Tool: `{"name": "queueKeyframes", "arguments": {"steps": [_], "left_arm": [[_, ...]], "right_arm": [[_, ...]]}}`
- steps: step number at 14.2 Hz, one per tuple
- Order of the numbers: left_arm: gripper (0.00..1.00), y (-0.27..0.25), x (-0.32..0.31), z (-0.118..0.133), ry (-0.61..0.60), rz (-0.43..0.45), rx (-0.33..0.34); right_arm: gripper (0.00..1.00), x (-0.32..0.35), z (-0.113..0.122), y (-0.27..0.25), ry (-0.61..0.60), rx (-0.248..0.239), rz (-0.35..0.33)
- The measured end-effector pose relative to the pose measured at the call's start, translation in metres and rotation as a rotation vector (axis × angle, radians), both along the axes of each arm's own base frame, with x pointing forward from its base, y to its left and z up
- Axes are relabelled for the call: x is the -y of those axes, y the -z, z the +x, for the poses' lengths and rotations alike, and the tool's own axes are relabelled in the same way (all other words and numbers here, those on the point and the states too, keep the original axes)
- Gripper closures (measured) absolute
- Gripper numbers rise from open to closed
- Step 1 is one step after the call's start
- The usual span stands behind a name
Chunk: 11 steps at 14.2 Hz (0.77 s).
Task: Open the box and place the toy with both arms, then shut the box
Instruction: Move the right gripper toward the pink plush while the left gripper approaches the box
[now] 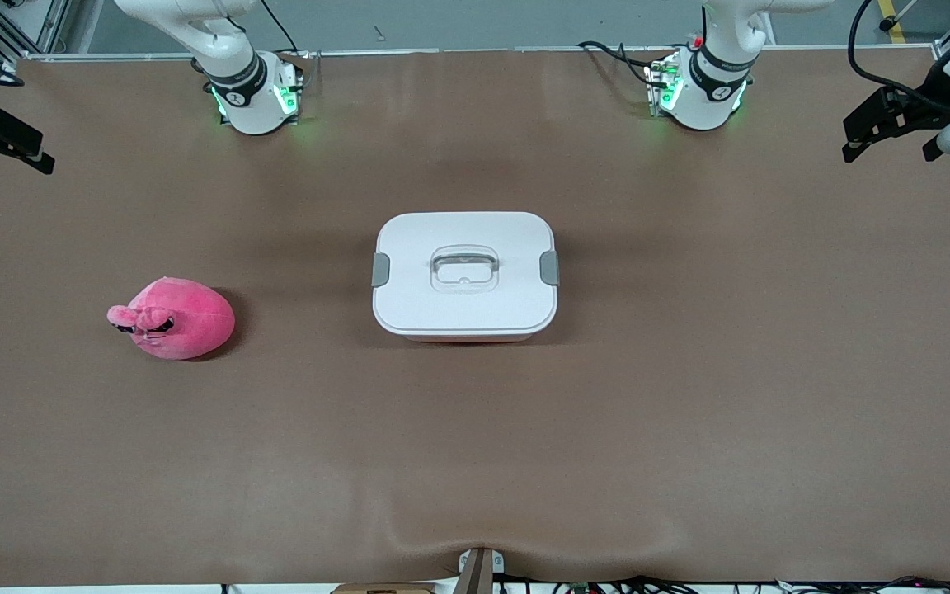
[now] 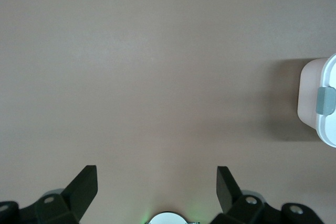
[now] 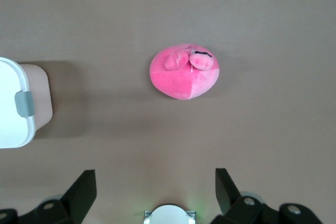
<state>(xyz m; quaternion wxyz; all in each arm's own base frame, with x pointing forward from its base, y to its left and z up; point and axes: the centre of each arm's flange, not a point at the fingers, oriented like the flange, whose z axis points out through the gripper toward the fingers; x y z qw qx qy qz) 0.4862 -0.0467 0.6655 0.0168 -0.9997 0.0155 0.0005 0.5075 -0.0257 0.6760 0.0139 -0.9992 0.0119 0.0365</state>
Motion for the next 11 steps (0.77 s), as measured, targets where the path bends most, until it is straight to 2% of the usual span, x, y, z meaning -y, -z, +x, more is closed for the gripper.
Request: {"name": "queueKeyframes", "arguments": {"steps": [8,11], "left_arm": [[0.0,-0.01,0.001,0.007,0.0,-0.004,0.033],[0.0,-0.006,0.001,0.012,-0.013,-0.003,0.023]], "right_arm": [[0.0,0.001,-0.006,-0.004,0.001,-0.012,0.002],[0.0,0.001,-0.007,-0.004,0.001,-0.012,0.002]]}}
